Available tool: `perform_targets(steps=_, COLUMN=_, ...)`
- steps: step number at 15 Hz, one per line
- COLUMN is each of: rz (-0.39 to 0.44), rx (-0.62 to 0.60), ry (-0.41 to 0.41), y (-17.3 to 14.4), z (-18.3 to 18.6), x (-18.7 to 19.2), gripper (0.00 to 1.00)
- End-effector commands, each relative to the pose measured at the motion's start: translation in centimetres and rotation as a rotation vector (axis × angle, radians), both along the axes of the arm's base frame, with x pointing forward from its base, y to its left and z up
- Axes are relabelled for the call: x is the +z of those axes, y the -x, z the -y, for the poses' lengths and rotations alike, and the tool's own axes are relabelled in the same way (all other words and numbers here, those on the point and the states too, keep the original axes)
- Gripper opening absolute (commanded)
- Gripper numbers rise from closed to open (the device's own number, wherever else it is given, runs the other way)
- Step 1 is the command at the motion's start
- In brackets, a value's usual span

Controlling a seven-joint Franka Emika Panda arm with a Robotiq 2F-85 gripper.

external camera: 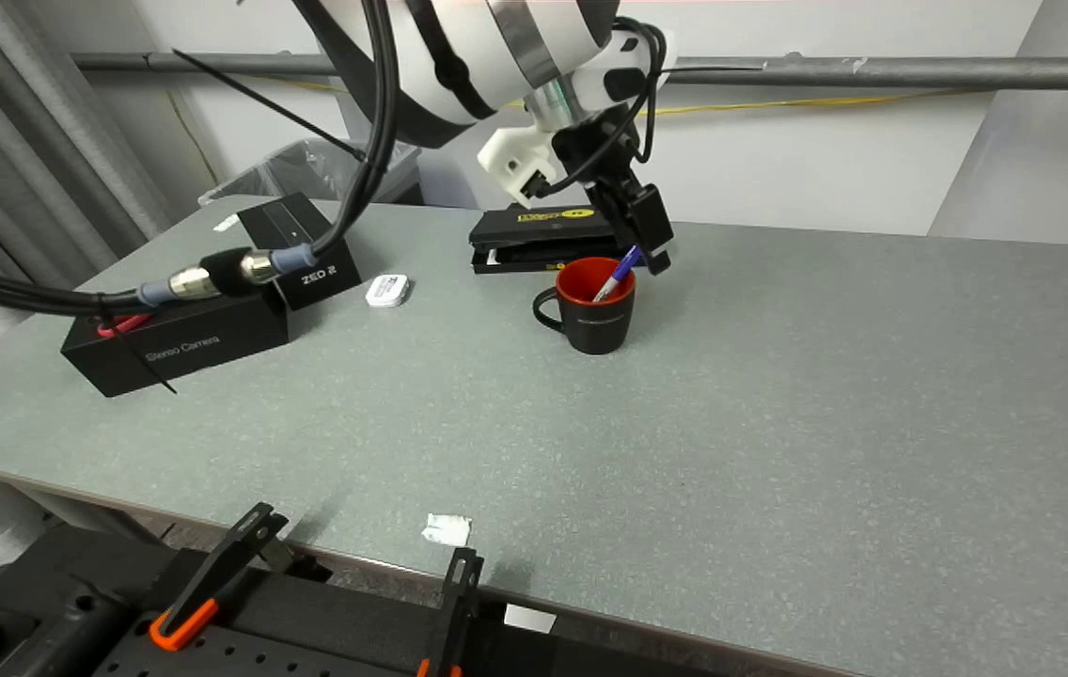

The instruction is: Take the blue pen out of the black and red mug

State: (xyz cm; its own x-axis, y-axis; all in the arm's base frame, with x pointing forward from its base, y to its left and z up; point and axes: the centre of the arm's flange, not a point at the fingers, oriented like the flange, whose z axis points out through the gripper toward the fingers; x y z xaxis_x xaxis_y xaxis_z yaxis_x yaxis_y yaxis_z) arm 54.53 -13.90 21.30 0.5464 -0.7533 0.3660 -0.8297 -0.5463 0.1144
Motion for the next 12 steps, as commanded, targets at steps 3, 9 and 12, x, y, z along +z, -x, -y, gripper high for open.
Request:
perform_targets(steps=3, rz=0.039, rx=-0.016, ry=0.026, y=-0.96, z=-0.21, x=-0.74, gripper=0.33)
perform_targets(steps=9, rz=0.036, rx=-0.018, ry=0.027, y=-1.15, z=-0.29, x=-0.63, gripper=0.00)
perform_targets(steps=12, rz=0.034, rx=-0.017, ry=0.022, y=-1.00, z=-0.34, x=-0.42, gripper=0.02)
